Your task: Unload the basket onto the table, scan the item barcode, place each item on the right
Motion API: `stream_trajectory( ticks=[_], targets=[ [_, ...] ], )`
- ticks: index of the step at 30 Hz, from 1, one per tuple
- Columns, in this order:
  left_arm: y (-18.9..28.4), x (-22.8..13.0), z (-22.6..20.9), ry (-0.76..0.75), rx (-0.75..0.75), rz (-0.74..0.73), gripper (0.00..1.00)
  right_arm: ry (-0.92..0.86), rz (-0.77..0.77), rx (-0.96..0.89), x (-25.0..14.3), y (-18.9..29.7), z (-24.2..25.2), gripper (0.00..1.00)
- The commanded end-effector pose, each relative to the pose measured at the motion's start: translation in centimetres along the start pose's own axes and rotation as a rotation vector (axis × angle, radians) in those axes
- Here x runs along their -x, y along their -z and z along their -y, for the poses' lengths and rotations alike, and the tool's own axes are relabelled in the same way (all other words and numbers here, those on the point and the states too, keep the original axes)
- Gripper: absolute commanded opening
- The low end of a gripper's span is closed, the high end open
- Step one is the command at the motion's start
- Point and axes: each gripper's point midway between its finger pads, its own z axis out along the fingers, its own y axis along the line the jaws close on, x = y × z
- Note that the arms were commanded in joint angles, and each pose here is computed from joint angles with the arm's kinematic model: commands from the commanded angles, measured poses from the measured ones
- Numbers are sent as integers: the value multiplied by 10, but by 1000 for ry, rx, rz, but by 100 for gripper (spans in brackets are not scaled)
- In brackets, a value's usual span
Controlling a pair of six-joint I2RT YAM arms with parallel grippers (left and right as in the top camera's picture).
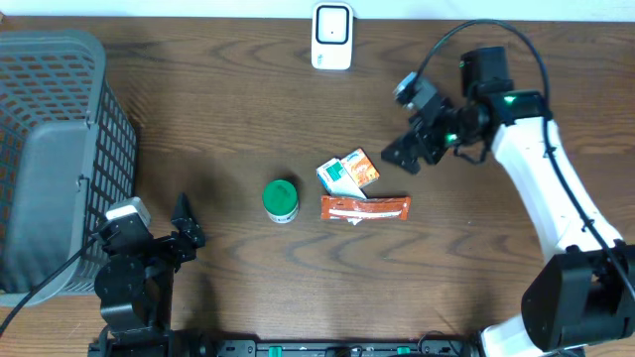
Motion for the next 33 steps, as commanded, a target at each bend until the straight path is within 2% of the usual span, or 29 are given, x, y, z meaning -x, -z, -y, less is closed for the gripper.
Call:
stream_trajectory(
  ticks=[1,3,7,15,25,33],
  targets=[
    [1,2,2,-5,-10,5,86,188,-102,48,-9,-14,-29,95],
    [1,1,2,-6,-9,-1,86,224,-149,84,-16,-24,-40,91],
    [2,-11,-1,-5,3,-48,86,243,-212,150,-28,-42,-54,91],
    [9,-58,-13,-5,52,-241,86,196,-323,260,-60,-81,-54,83],
    [35,-119,-29,-3,121,-514,86,161,-336,316,-69,-94,-58,76],
    [40,-128,-31,-3,131,-552,86,181,-352,341,-72,-97,-68,73]
  ],
)
